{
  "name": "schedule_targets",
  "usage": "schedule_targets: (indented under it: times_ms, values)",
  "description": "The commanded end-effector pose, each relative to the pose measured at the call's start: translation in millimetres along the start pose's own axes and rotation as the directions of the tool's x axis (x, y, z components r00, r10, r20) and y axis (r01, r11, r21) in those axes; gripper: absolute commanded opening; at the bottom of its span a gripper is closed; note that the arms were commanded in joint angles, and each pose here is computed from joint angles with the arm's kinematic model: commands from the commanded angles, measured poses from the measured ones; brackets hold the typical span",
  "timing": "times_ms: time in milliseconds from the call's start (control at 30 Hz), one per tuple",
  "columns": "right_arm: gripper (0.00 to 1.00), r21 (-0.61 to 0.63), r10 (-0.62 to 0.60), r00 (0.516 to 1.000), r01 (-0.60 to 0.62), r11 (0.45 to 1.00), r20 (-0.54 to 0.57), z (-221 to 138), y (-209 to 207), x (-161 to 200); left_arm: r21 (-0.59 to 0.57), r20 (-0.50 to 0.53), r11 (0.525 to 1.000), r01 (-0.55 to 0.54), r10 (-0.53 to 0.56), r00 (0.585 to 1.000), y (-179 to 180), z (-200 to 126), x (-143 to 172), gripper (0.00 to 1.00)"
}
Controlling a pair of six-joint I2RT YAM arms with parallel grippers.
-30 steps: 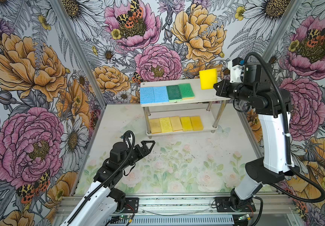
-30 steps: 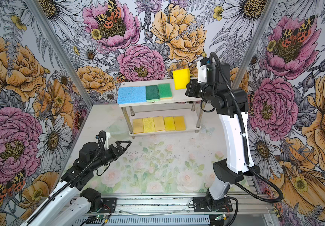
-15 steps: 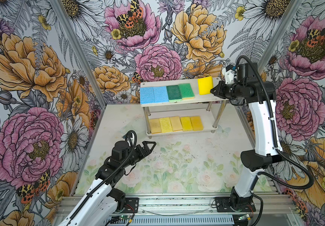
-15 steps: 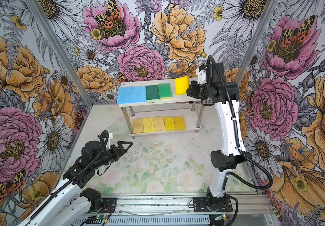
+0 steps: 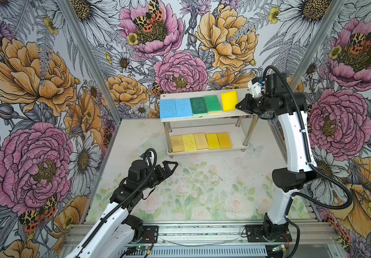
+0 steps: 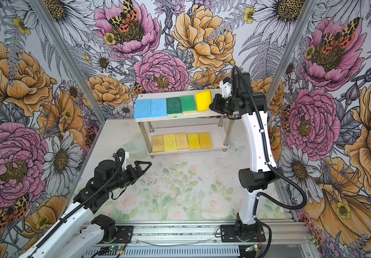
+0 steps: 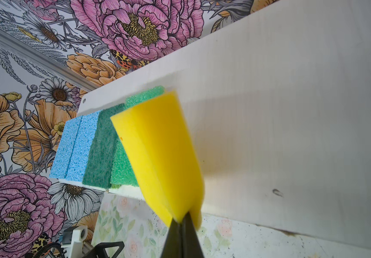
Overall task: Arrange cleaning sponges on a shelf
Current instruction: Place the cleaning sponge at the shelf.
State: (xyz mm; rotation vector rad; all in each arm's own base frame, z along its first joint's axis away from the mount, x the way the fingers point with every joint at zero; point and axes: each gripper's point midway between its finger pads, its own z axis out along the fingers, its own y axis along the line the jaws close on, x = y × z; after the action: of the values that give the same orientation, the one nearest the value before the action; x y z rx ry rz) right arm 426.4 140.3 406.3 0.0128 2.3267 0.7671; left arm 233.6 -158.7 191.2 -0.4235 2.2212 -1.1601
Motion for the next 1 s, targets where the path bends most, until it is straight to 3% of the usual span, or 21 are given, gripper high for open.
schedule_targets:
  times_ms: [0, 400, 967]
  values:
    - [0.04, -0.014, 0.016, 1.0, -0.016, 1.0, 0.004, -0.3, 0.3, -3.1, 0.005, -0.008, 1.0, -0.01, 0.01, 1.0, 1.9, 1.3, -0.1, 0.99]
    - [0.28, 0.01, 0.015, 1.0, -0.015, 1.0, 0.005, 5.4, -6.7, -5.2, 0.005, -0.012, 1.0, -0.004, 0.004, 1.0, 3.1, 1.3, -0.2, 0.99]
    - [0.37, 0.031, 0.004, 1.0, -0.005, 0.999, 0.029, -2.2, -7.7, -7.6, 0.007, -0.011, 1.0, 0.0, 0.0, 1.0, 4.0, 0.9, -0.1, 0.99]
